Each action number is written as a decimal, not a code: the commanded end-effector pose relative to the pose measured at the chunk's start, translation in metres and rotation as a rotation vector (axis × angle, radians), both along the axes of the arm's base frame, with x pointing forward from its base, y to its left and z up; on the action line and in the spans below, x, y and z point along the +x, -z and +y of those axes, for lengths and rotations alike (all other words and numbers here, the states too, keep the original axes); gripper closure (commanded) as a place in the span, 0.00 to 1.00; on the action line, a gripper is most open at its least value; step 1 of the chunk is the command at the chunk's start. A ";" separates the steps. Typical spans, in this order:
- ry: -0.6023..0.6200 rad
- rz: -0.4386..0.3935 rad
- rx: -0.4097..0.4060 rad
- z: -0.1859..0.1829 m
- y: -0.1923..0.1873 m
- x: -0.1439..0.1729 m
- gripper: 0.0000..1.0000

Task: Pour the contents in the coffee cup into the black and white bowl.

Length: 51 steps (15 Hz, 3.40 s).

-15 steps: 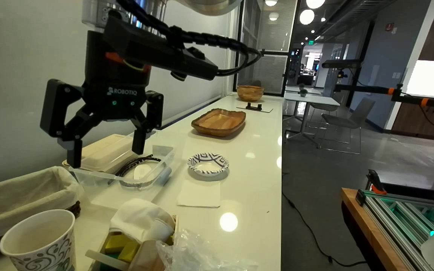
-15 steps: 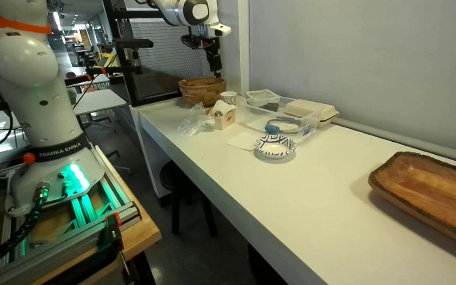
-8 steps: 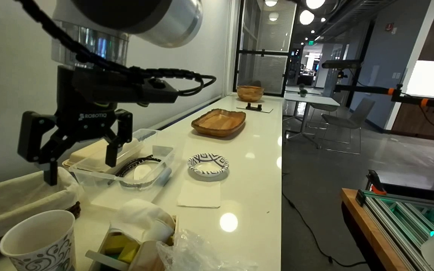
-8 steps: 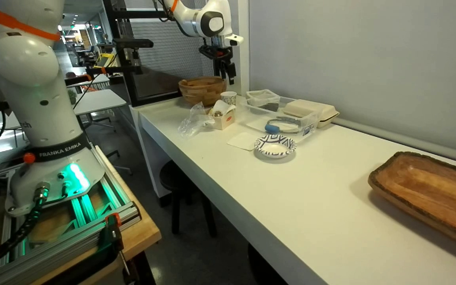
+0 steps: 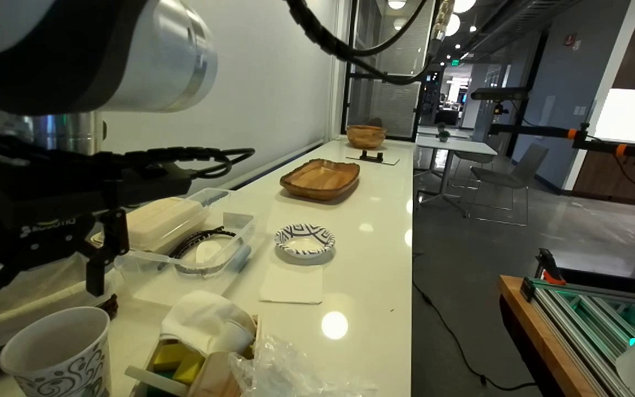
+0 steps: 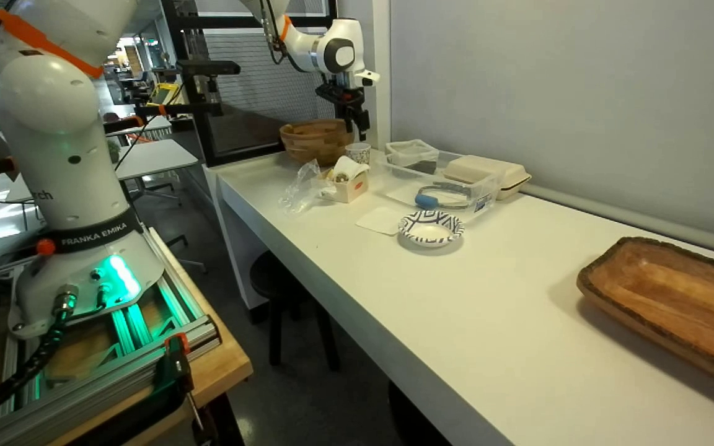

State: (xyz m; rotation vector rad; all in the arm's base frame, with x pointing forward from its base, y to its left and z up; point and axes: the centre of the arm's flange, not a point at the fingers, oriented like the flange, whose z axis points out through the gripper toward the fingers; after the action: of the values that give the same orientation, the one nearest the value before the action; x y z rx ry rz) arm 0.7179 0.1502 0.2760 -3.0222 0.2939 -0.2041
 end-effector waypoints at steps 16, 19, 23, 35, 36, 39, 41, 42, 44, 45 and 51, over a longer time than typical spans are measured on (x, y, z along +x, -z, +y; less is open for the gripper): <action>-0.013 0.111 -0.051 0.042 0.044 0.048 0.69; 0.002 0.120 -0.065 0.044 0.040 0.046 0.97; 0.050 0.112 -0.113 0.038 0.023 0.042 0.98; 0.076 0.120 -0.022 -0.012 -0.117 -0.015 0.99; 0.032 0.152 0.011 -0.018 -0.125 -0.025 0.99; -0.086 0.219 0.078 -0.039 -0.135 -0.056 0.99; -0.150 0.279 0.106 -0.060 -0.134 -0.076 0.99; -0.174 0.301 0.109 -0.071 -0.133 -0.087 0.99; -0.212 0.338 0.099 -0.097 -0.127 -0.109 0.99; -0.225 0.353 0.085 -0.115 -0.120 -0.121 0.99; -0.009 0.324 0.011 -0.243 -0.071 -0.169 0.99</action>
State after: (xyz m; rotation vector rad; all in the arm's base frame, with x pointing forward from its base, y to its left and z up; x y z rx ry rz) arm 0.5909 -0.0380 0.3727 -3.0163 0.0954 0.3510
